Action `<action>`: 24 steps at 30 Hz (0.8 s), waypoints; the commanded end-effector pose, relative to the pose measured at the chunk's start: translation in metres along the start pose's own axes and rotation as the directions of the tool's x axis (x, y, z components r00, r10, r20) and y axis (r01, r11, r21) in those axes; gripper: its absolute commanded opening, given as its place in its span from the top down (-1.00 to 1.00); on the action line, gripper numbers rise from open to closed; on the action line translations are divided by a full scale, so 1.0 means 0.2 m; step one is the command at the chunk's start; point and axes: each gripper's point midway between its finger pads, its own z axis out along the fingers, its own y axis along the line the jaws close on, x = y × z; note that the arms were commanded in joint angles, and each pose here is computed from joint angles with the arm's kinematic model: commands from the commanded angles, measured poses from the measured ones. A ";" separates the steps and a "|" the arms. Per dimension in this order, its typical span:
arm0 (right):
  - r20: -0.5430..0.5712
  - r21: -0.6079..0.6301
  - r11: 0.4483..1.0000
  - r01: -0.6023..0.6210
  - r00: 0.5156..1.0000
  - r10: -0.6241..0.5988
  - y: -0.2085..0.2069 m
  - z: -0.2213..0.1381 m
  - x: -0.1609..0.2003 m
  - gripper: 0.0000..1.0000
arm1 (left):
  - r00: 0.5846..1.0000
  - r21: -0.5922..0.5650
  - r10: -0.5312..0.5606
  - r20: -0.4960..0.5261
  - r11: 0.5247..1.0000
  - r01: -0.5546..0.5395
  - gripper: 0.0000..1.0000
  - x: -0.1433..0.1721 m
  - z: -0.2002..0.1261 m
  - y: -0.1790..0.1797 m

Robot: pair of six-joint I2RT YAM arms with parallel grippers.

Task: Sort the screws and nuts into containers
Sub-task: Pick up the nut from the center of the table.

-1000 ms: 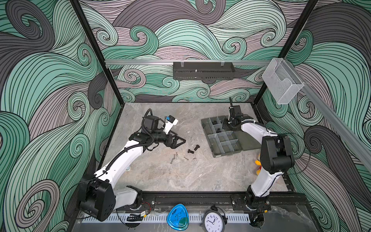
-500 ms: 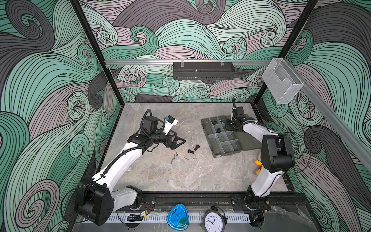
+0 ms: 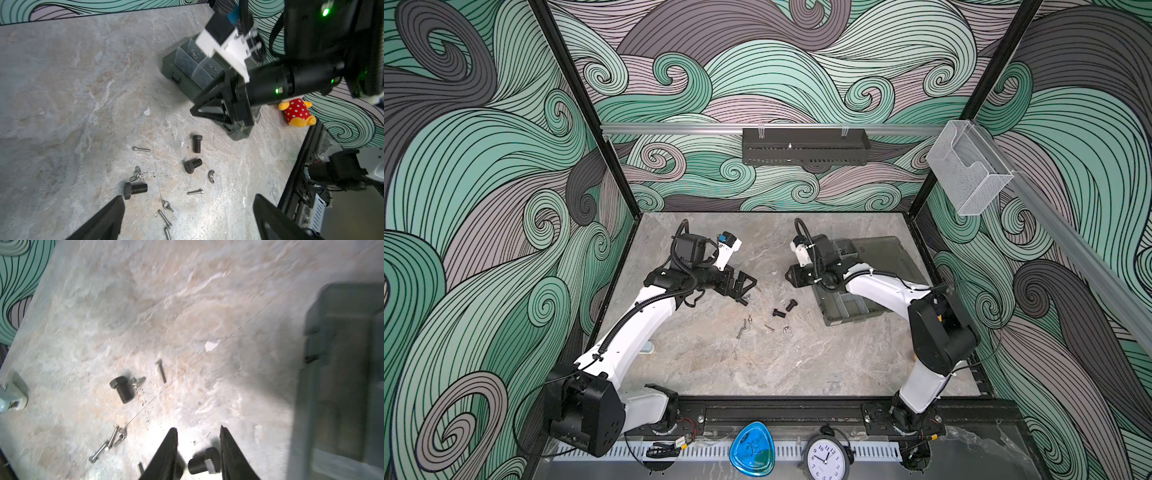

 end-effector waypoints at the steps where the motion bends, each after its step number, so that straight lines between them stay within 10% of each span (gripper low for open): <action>1: -0.091 -0.013 0.999 -0.041 0.995 0.040 0.03 -0.01 0.14 0.28 | 0.999 -0.008 0.007 0.039 1.000 -0.007 -0.97 -0.03 -0.04 -0.01; 11: -0.245 0.183 0.965 -0.189 0.942 0.231 0.11 -0.11 0.65 0.17 | 0.999 0.029 -0.021 0.028 0.999 0.020 -0.97 -0.03 -0.03 -0.04; 24: -0.193 0.208 0.910 -0.358 0.897 0.397 0.20 -0.03 0.69 0.13 | 0.998 0.024 -0.005 0.058 1.000 0.003 -0.97 -0.06 -0.08 -0.06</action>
